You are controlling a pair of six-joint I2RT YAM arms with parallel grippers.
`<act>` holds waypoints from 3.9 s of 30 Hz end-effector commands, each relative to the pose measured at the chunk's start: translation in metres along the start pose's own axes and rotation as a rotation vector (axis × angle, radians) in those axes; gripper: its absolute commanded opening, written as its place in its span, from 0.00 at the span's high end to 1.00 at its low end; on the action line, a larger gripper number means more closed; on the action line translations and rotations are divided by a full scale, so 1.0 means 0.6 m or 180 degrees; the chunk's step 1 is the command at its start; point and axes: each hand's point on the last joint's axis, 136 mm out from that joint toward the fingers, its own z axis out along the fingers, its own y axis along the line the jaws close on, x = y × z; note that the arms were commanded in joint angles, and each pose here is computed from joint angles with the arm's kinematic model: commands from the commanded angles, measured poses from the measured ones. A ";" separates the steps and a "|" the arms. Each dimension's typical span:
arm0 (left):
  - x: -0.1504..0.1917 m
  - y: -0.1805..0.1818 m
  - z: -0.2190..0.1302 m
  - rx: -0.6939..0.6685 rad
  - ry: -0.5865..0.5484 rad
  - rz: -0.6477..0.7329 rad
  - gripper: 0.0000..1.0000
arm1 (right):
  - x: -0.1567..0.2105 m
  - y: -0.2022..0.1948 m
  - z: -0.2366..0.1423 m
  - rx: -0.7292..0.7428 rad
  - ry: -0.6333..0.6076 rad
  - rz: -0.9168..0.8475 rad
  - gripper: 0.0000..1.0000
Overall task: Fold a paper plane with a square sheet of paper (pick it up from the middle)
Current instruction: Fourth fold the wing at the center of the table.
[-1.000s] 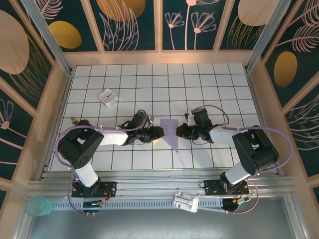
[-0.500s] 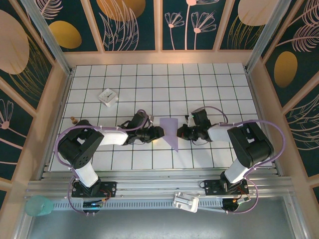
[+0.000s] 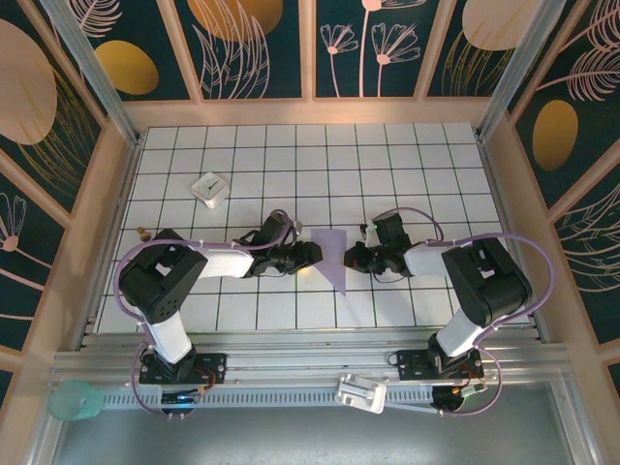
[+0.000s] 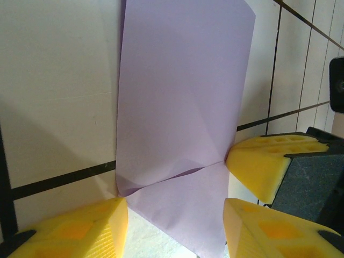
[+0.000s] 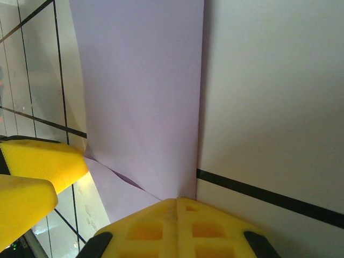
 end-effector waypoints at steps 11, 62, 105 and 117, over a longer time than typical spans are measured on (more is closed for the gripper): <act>-0.007 0.021 -0.001 -0.0064 -0.0181 -0.0502 0.49 | 0.025 -0.051 0.009 0.0310 0.0093 0.0112 1.00; -0.015 0.001 -0.028 0.0128 -0.0327 -0.0471 1.00 | -0.032 0.042 -0.050 0.0121 -0.0279 -0.0670 0.71; -0.002 0.005 -0.066 0.0085 -0.0375 -0.1256 1.00 | 0.055 0.104 0.035 0.1927 -0.0865 -0.1822 0.60; 0.003 0.013 -0.061 0.0077 -0.0342 -0.1264 1.00 | 0.051 0.112 0.039 0.1943 -0.0890 -0.1853 0.64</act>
